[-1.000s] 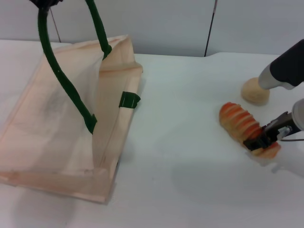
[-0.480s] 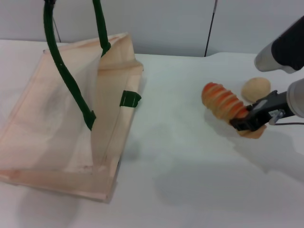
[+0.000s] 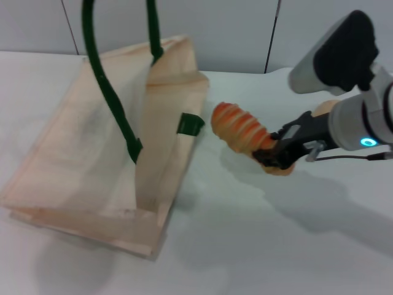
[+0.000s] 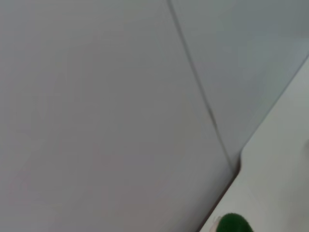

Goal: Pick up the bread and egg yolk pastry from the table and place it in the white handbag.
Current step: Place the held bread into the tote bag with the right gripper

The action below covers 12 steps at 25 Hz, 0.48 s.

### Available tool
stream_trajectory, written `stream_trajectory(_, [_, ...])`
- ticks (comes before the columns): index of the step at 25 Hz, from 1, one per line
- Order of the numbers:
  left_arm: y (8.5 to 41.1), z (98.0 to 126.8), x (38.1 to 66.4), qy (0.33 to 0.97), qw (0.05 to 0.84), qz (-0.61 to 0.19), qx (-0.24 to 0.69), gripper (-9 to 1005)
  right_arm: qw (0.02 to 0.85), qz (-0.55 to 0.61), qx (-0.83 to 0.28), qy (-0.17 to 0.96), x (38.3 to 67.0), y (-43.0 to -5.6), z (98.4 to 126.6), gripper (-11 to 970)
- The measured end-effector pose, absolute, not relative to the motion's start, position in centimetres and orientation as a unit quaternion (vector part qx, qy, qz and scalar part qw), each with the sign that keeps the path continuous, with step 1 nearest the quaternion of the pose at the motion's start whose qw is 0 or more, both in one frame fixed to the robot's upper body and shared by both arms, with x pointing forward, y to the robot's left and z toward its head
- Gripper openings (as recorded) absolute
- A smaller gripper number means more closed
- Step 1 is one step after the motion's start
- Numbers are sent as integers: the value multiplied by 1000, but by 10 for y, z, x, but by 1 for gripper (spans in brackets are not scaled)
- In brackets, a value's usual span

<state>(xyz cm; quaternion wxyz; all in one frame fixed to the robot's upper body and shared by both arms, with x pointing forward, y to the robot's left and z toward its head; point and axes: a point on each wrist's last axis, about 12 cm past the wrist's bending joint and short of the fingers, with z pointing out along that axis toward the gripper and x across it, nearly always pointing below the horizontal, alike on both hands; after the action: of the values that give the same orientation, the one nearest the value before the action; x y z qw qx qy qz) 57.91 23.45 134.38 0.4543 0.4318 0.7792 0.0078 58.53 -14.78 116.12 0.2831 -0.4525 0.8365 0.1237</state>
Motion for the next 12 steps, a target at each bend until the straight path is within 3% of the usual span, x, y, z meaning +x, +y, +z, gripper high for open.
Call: stream_trajectory(12, [209, 1337, 577, 765, 447, -10, 464, 122, 286, 155, -472, 819, 598, -111, 1143, 379])
